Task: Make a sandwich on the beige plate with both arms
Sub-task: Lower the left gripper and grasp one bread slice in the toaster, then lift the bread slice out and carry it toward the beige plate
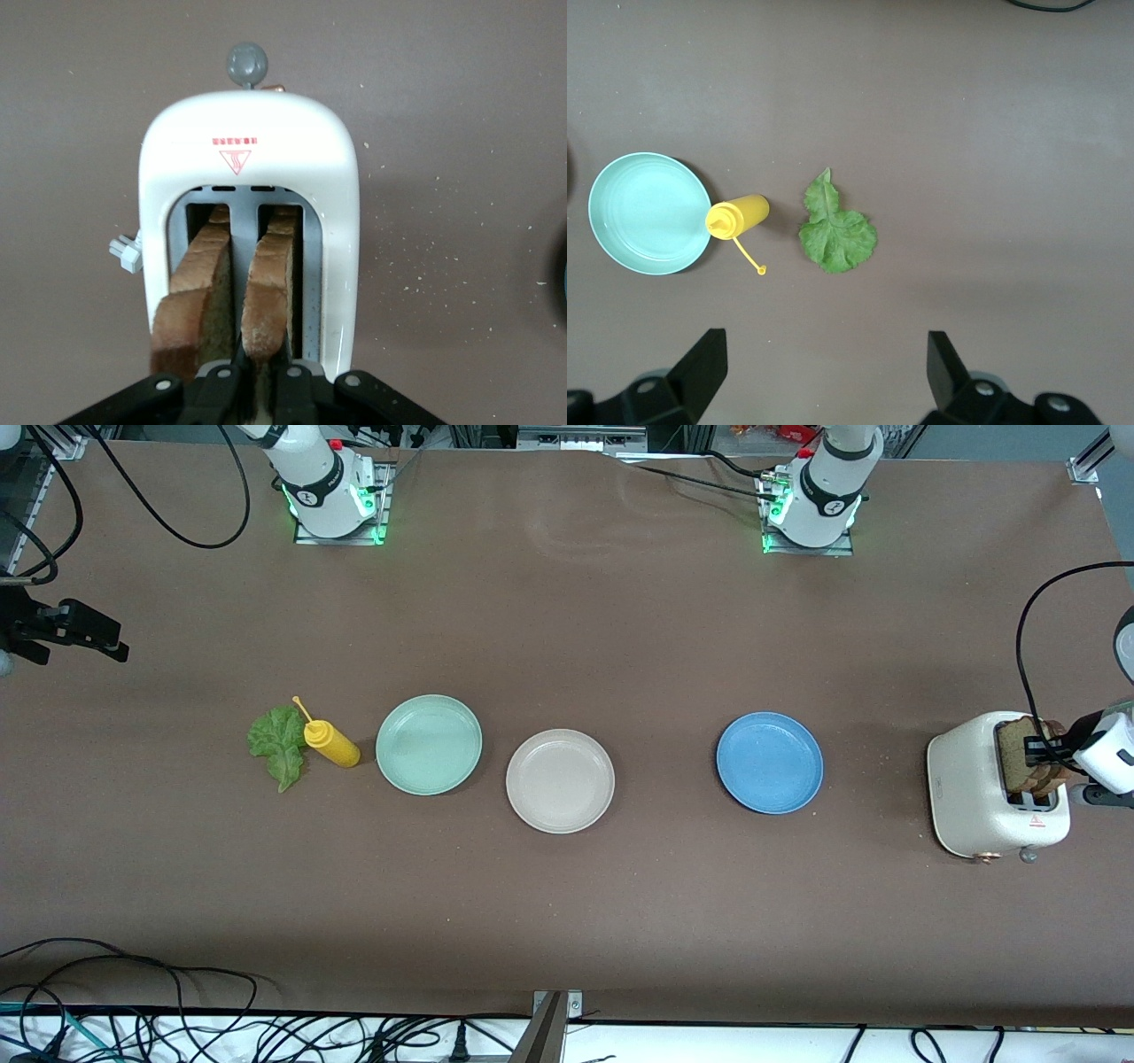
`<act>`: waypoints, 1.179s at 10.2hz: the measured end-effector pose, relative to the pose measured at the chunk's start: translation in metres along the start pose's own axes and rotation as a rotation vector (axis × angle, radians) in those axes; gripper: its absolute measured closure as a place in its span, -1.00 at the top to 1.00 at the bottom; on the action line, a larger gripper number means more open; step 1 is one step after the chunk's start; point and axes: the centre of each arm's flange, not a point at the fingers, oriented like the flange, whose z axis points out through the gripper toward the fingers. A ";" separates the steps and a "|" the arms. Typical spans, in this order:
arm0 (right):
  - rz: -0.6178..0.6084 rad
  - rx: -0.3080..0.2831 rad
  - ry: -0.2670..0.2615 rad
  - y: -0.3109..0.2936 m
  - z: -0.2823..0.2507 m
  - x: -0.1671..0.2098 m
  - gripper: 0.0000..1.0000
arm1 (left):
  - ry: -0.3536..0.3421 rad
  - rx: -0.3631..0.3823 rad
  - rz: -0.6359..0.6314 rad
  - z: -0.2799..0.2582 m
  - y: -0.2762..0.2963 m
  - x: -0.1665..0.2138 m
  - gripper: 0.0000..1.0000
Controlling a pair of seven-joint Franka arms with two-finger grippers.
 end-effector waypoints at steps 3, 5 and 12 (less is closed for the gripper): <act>0.000 0.000 0.000 0.000 0.000 0.000 1.00 | -0.003 0.007 0.010 -0.060 0.005 0.005 -0.81; -0.001 0.000 0.000 0.000 0.000 0.000 1.00 | 0.001 0.011 0.031 -0.095 0.020 0.007 -0.81; 0.001 0.000 0.000 0.000 0.000 0.000 1.00 | 0.006 -0.220 0.178 -0.144 0.113 0.015 -0.81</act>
